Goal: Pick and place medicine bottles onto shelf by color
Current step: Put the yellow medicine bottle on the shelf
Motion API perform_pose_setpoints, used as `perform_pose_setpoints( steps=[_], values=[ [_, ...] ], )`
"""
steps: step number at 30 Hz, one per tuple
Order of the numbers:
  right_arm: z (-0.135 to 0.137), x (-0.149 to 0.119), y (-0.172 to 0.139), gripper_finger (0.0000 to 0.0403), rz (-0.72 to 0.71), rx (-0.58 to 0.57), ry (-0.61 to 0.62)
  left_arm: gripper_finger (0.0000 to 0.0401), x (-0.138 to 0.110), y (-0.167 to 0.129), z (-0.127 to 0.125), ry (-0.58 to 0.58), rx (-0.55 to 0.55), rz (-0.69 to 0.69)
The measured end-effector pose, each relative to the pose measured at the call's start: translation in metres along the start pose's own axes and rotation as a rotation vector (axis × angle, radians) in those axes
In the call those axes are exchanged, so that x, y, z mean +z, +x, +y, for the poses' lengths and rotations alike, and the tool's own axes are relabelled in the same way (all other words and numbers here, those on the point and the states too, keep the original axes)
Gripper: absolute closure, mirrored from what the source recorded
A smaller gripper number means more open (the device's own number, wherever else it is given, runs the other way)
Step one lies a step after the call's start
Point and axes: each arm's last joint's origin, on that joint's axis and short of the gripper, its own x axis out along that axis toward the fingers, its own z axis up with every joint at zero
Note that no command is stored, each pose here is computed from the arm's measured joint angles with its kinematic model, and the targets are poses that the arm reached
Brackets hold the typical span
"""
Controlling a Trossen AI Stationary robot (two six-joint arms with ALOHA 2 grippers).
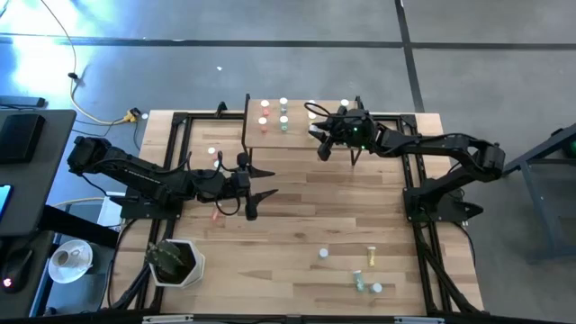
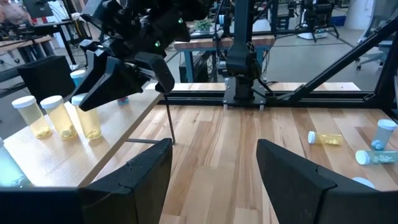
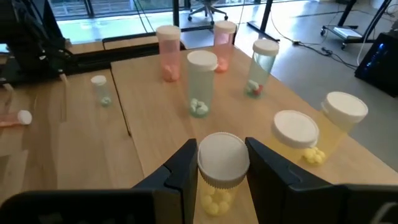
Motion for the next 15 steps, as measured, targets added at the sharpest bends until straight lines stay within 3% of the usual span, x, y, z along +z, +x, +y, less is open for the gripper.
perform_pose_setpoints(
  steps=[15],
  values=[
    [0.0001,-0.0019,0.0006,0.029,0.016,0.001,-0.01,0.0176,0.0,0.0,0.0,0.0,0.0,0.0]
  ],
)
